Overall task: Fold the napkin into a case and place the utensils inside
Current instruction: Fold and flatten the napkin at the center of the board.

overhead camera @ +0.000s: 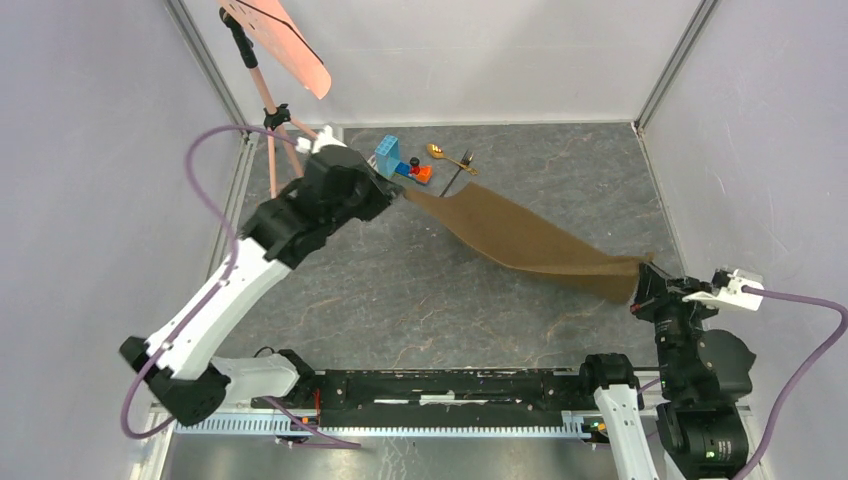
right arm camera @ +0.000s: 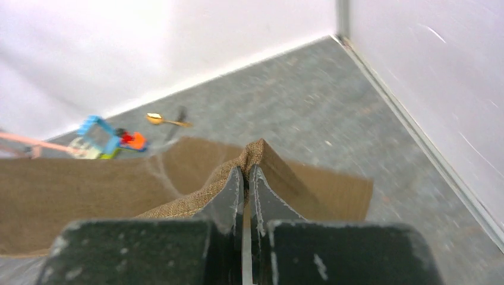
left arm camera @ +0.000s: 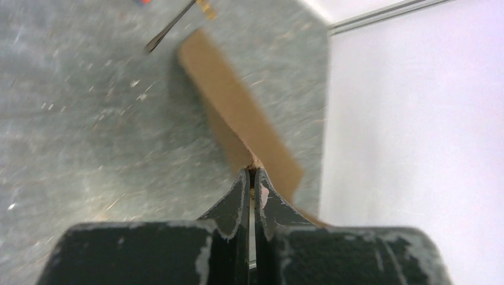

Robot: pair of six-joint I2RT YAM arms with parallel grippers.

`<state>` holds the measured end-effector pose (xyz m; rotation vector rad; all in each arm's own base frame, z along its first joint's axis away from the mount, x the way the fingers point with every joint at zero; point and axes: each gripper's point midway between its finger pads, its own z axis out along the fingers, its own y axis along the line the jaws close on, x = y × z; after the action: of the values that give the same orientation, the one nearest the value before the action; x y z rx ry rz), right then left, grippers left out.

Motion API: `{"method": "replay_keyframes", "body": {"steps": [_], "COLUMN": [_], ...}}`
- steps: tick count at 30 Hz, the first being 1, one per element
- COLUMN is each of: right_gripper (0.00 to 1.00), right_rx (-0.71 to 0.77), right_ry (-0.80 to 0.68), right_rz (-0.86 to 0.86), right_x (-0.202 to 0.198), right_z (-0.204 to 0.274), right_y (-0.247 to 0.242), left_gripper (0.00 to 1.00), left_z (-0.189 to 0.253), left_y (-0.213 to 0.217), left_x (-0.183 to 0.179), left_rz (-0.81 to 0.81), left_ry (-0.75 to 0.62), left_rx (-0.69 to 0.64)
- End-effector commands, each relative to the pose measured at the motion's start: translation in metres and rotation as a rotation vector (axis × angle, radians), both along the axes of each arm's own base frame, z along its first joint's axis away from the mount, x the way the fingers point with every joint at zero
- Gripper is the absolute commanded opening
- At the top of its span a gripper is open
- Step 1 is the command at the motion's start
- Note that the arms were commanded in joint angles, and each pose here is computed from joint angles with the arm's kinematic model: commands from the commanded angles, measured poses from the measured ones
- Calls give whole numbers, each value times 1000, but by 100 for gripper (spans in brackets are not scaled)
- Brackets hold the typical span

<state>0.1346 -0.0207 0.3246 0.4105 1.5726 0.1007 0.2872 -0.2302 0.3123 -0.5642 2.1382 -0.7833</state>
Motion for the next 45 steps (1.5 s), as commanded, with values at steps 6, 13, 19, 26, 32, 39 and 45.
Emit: {"method": "replay_keyframes", "body": {"steps": [6, 13, 19, 26, 32, 39, 45], "right_gripper": [0, 0, 0, 0, 0, 0, 0], "right_rx": [-128, -53, 13, -57, -157, -235, -262], "right_ry": [-525, -509, -229, -59, 73, 159, 218], "right_rz": [330, 176, -77, -195, -255, -278, -193], "right_x": [-48, -17, 65, 146, 196, 230, 251], "right_z": [170, 176, 116, 44, -3, -47, -67], "right_y": [58, 32, -12, -34, -48, -63, -55], "left_gripper": [2, 2, 2, 2, 2, 2, 2], "left_z": [182, 221, 194, 101, 33, -30, -54], "left_y": [46, 53, 21, -20, -52, -86, -91], "left_x": [-40, -26, 43, 143, 204, 239, 246], "left_rz": [-18, 57, 131, 153, 107, 29, 4], "left_ry": [-460, -562, -513, -375, -318, -238, -192], "left_rx": [-149, -160, -38, 158, 177, 156, 172]}}
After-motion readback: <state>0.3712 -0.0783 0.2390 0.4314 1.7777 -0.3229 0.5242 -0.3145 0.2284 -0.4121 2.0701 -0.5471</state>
